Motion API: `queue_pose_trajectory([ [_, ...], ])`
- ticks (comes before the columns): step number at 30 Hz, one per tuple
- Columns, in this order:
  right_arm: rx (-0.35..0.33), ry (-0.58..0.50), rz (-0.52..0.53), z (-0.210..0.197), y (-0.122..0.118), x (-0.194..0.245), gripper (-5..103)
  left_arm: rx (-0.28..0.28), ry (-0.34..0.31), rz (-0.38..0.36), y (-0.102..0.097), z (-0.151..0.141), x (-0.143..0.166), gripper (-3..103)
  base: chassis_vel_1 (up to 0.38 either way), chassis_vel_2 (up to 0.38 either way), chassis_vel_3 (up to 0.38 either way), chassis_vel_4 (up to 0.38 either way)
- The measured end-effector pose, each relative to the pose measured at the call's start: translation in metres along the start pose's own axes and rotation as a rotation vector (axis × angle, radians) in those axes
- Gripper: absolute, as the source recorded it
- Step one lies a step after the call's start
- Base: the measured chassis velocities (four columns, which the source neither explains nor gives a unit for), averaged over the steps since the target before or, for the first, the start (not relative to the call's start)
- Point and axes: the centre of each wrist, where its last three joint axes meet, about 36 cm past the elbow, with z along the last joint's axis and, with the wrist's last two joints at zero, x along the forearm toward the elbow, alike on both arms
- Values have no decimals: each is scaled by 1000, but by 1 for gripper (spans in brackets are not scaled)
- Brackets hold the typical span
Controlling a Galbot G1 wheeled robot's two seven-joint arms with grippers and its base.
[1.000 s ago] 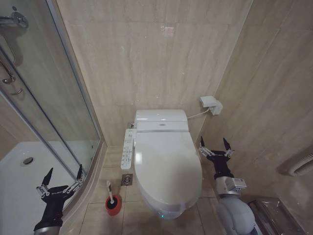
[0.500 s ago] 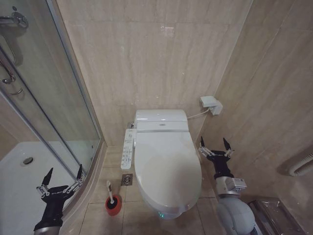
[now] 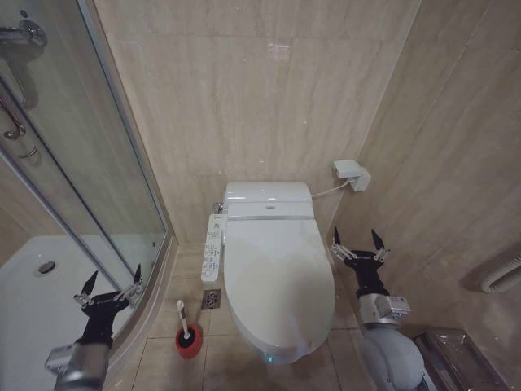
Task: Open the toilet lid, clean the toilet bowl with a toilet brush, close the toilet lid, and flush.
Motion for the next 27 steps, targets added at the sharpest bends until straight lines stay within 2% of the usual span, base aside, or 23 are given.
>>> queue_pose_trajectory([
  [1,0,0,0,0,0,0,100,-1,12,-3,0,-1,-3,100,0,0,0,0],
  [2,0,0,-1,0,0,0,100,-27,-63,-8,-6,-11,-14,100,0,0,0,0],
  [3,0,0,-1,0,0,0,100,-27,-63,-8,-6,-11,-14,100,0,0,0,0],
  [4,0,-1,0,0,0,0,100,-41,-133,-7,-10,-21,-17,100,0,0,0,0],
  [7,0,0,0,0,0,0,100,-58,-189,-8,-16,-31,-15,100,0,0,0,0],
  [14,0,0,0,0,0,0,100,-57,-216,-15,-20,-45,-10,100,0,0,0,0],
  [16,0,0,0,0,0,0,100,-50,-216,-17,-20,-39,-10,100,0,0,0,0],
  [18,0,0,0,0,0,0,100,-29,-219,-24,-17,-12,-17,100,0,0,0,0],
  [20,0,0,0,0,0,0,100,-19,-223,-24,-16,-3,-20,100,0,0,0,0],
  [22,0,0,0,0,0,0,100,16,-242,-15,-10,24,-28,100,0,0,0,0],
  [27,0,0,0,0,0,0,100,38,-251,-6,-8,31,-30,100,0,0,0,0],
])
